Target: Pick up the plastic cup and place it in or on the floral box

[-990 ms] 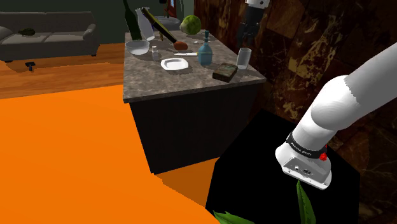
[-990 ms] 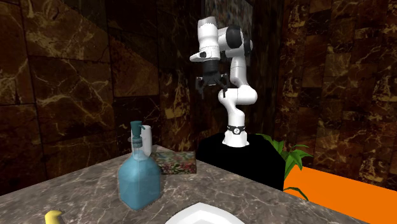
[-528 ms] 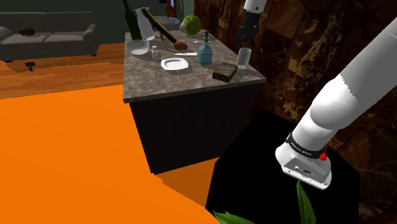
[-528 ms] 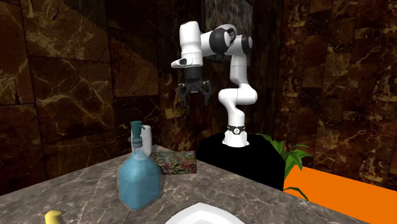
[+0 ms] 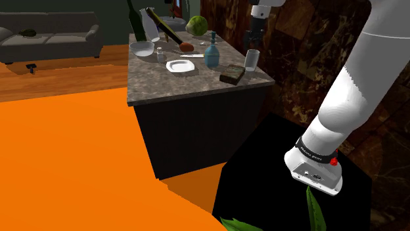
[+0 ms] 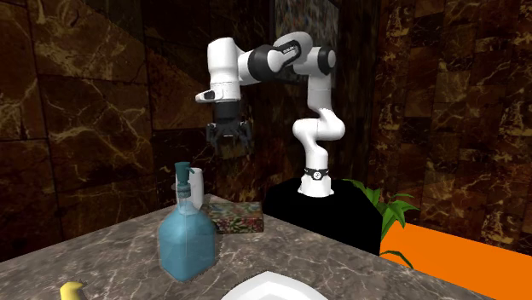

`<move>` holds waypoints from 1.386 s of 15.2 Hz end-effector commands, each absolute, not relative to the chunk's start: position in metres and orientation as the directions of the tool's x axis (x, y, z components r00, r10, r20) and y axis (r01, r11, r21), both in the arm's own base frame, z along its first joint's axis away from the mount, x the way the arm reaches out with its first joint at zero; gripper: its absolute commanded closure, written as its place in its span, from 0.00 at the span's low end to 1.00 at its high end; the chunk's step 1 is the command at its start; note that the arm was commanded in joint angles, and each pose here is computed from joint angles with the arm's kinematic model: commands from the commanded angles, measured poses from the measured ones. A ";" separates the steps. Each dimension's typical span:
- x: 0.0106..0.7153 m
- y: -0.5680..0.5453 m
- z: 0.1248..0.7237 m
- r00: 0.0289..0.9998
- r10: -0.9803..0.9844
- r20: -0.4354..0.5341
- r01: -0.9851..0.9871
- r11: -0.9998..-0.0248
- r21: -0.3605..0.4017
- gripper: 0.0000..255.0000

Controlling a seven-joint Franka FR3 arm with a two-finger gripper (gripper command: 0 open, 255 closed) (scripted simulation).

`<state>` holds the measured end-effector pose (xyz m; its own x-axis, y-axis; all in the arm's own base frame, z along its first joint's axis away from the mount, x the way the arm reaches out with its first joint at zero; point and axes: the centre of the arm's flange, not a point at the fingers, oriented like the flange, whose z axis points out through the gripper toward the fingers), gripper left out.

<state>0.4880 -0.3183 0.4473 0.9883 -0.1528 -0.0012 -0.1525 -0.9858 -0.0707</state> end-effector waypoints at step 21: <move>0.526 -0.408 0.369 0.981 -0.191 -0.027 -0.192 -0.980 -0.047 0.00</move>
